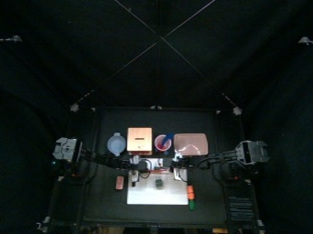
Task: Cut the sushi into 4 pieces with the knife
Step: Cut the sushi into 4 pieces
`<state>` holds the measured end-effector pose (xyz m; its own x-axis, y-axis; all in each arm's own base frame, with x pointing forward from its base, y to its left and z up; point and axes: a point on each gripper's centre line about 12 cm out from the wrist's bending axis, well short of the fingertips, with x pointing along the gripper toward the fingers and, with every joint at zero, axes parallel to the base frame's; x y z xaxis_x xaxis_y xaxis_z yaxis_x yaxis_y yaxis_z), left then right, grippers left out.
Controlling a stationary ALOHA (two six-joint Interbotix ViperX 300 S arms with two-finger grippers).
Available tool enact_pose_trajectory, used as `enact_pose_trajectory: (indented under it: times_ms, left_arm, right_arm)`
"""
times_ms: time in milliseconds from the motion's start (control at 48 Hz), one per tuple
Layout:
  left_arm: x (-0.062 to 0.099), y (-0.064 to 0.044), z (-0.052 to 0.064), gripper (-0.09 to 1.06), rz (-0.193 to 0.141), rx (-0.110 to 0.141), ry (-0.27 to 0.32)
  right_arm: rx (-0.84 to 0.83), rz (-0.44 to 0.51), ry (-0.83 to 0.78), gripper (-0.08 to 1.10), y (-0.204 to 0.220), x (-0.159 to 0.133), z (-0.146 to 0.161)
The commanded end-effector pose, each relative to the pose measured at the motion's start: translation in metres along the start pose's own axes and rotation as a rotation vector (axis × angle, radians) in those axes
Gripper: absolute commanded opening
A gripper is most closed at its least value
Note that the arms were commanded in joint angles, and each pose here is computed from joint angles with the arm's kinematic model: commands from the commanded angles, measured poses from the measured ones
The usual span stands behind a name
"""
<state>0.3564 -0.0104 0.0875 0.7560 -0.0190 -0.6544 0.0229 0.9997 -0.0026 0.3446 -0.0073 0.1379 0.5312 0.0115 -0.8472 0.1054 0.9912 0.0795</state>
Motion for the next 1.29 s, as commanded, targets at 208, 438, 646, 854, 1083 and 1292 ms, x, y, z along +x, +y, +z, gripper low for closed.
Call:
enact_pose_trajectory:
  times_ms: [208, 438, 646, 854, 1083, 1292]
  left_arm:
    - [-0.039, -0.016, 0.049, 0.15, -0.039, 0.039, -0.138]
    - [-0.044, -0.042, 0.051, 0.15, -0.097, 0.064, -0.151]
    - [-0.039, -0.057, 0.051, 0.15, -0.123, 0.039, -0.142]
    - [-0.028, -0.069, 0.051, 0.15, -0.140, 0.025, -0.128]
    - [-0.021, -0.076, 0.047, 0.15, -0.151, 0.027, -0.108]
    - [-0.018, -0.078, 0.046, 0.15, -0.153, 0.019, -0.103]
  right_arm:
    - [-0.009, 0.050, -0.145, 0.15, 0.019, -0.044, 0.027]
    - [-0.011, 0.096, -0.127, 0.15, 0.037, -0.049, 0.022]
    - [-0.009, 0.111, -0.094, 0.15, 0.043, -0.048, 0.016]
    - [0.003, 0.115, -0.070, 0.15, 0.043, -0.044, 0.009]
    - [0.013, 0.117, -0.062, 0.15, 0.043, -0.042, 0.005]
    - [0.016, 0.113, -0.048, 0.15, 0.042, -0.035, 0.000]
